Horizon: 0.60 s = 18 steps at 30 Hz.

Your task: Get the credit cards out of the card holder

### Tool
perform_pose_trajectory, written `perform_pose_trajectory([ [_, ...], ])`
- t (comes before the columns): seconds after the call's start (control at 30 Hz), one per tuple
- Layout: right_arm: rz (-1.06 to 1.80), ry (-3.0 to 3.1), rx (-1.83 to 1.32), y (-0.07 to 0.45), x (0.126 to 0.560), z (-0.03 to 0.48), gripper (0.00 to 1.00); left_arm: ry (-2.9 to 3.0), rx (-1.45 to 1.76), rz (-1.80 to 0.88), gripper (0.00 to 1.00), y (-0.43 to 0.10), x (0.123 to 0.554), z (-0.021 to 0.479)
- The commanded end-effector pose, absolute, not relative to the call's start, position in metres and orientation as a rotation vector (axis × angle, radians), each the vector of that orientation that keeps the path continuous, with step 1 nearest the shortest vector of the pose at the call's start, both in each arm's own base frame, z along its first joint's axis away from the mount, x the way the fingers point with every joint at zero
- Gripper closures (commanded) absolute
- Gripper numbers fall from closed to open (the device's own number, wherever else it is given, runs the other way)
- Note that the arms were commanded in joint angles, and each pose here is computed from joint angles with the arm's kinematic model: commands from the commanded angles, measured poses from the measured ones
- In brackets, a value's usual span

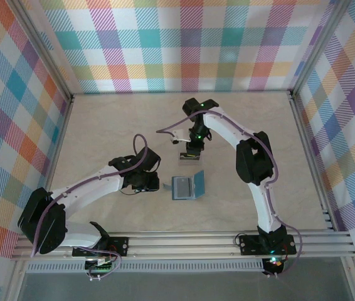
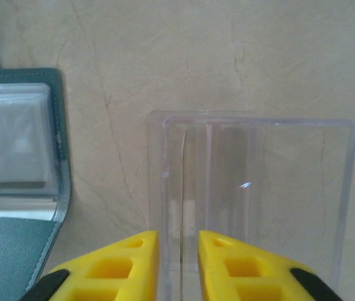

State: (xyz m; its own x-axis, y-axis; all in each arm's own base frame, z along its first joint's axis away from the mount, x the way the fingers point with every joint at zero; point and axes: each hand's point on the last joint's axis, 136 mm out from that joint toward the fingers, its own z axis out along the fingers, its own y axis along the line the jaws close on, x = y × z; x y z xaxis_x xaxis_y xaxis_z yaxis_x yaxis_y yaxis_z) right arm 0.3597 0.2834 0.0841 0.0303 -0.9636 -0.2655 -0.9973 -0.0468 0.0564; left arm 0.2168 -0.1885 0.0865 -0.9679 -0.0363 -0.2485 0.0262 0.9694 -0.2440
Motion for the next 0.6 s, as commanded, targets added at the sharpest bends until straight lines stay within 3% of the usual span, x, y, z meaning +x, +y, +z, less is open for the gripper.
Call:
perform_pose_trajectory([
  [0.0, 0.276, 2.011, -2.109, 0.290, 0.375, 0.092, 0.70, 2.861, -0.035, -0.355, 0.78, -0.182, 0.215, 0.090],
  [0.57, 0.262, 1.883, -1.949, 0.302, 0.380, 0.119, 0.64, 2.872, -0.028, -0.379, 0.78, -0.187, 0.216, 0.090],
])
